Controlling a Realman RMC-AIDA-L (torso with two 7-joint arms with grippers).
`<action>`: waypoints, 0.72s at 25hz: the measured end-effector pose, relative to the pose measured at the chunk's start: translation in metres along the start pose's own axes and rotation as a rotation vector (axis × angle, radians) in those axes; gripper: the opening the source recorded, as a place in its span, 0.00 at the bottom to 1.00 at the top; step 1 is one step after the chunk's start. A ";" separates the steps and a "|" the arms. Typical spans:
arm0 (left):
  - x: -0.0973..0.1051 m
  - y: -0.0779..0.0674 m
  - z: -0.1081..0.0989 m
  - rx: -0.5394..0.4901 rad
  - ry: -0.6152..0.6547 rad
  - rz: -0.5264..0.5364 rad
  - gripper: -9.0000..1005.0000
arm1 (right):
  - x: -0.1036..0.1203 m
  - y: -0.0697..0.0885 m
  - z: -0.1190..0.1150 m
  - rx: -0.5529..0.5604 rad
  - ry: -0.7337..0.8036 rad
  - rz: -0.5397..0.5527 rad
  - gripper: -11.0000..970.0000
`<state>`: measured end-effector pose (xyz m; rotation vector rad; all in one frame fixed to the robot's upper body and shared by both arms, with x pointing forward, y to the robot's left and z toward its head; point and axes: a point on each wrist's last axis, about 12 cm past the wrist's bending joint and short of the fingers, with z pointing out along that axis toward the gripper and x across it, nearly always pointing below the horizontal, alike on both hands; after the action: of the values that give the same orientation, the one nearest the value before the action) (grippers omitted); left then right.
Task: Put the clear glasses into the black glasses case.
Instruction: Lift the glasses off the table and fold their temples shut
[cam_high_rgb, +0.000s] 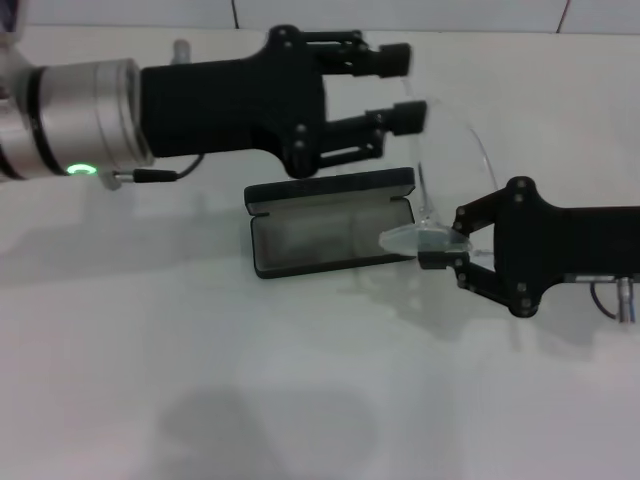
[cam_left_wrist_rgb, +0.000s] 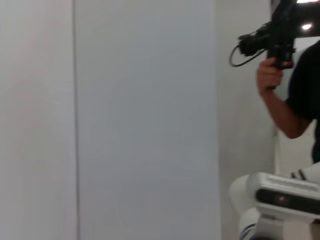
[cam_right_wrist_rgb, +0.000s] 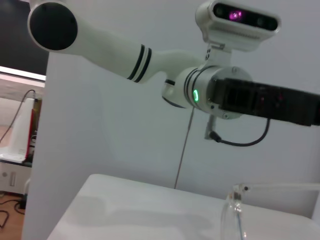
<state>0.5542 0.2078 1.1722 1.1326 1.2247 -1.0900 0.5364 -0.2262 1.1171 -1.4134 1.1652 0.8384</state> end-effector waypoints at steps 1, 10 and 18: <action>0.000 0.000 0.005 0.019 0.000 -0.003 0.49 | 0.000 0.001 0.001 -0.005 -0.001 -0.003 0.14; 0.011 0.015 0.030 0.064 0.071 -0.149 0.49 | -0.005 0.004 0.007 -0.043 -0.037 -0.098 0.14; 0.014 0.015 0.035 0.078 0.122 -0.239 0.49 | -0.008 0.010 0.003 -0.048 -0.089 -0.183 0.14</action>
<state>0.5738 0.1744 1.1592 1.1463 1.4519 -1.2720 0.5249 -0.2210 1.1209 -1.4822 0.9382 0.7964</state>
